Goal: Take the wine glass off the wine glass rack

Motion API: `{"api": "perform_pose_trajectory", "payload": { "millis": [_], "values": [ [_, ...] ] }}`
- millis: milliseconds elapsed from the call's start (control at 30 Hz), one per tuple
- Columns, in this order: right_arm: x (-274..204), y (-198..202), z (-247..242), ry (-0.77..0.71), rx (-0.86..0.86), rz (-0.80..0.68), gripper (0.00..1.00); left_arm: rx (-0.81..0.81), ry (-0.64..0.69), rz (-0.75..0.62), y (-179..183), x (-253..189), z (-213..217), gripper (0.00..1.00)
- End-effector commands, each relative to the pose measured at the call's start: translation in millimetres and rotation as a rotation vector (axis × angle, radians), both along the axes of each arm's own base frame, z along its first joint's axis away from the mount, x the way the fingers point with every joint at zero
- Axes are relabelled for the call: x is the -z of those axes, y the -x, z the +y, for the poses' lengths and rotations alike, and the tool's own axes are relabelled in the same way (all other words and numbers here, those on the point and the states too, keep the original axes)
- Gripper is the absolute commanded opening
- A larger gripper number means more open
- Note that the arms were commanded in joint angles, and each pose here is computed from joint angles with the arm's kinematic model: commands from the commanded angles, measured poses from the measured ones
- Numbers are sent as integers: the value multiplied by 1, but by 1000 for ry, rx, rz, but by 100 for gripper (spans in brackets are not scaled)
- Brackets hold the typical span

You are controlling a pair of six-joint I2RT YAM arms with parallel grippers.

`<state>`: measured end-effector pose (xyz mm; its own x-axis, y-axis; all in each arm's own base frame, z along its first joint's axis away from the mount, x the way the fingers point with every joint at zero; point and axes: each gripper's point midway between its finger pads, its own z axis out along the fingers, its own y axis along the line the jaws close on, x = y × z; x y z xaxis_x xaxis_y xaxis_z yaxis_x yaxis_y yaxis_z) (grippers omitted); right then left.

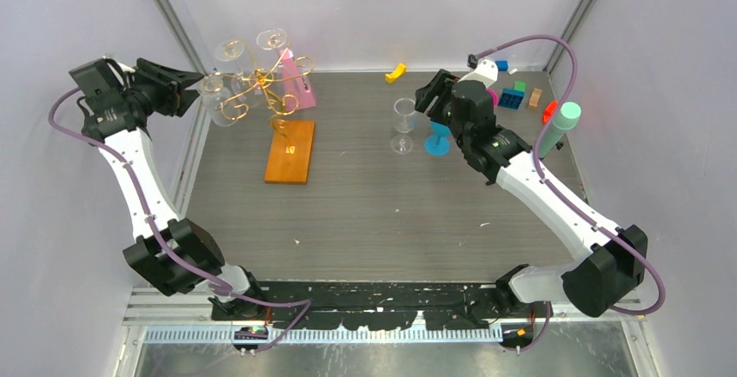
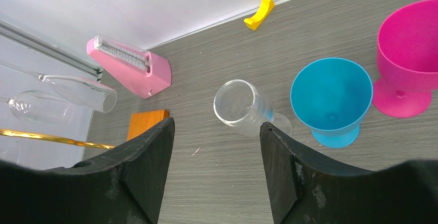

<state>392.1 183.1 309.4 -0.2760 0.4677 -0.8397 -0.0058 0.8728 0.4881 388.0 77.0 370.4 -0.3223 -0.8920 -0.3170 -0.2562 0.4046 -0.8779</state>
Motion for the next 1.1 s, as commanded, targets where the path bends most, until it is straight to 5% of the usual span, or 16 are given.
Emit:
{"api": "perform_pose_trajectory", "payload": {
  "millis": [0, 167, 633, 1067],
  "values": [
    [-20, -6, -2, -45, 22, -56, 67, 36, -7, -35, -4, -5, -6, 46],
    [-19, -8, -2, -48, 25, -52, 66, 43, 2, -14, -4, 1, -5, 40],
    [-18, -11, -1, -53, 28, -48, 65, 48, -1, -32, -1, -8, -9, 0],
    [-19, -9, -6, -60, 41, -51, 64, 0, -48, -122, -2, -36, -3, 0]
  ]
}}
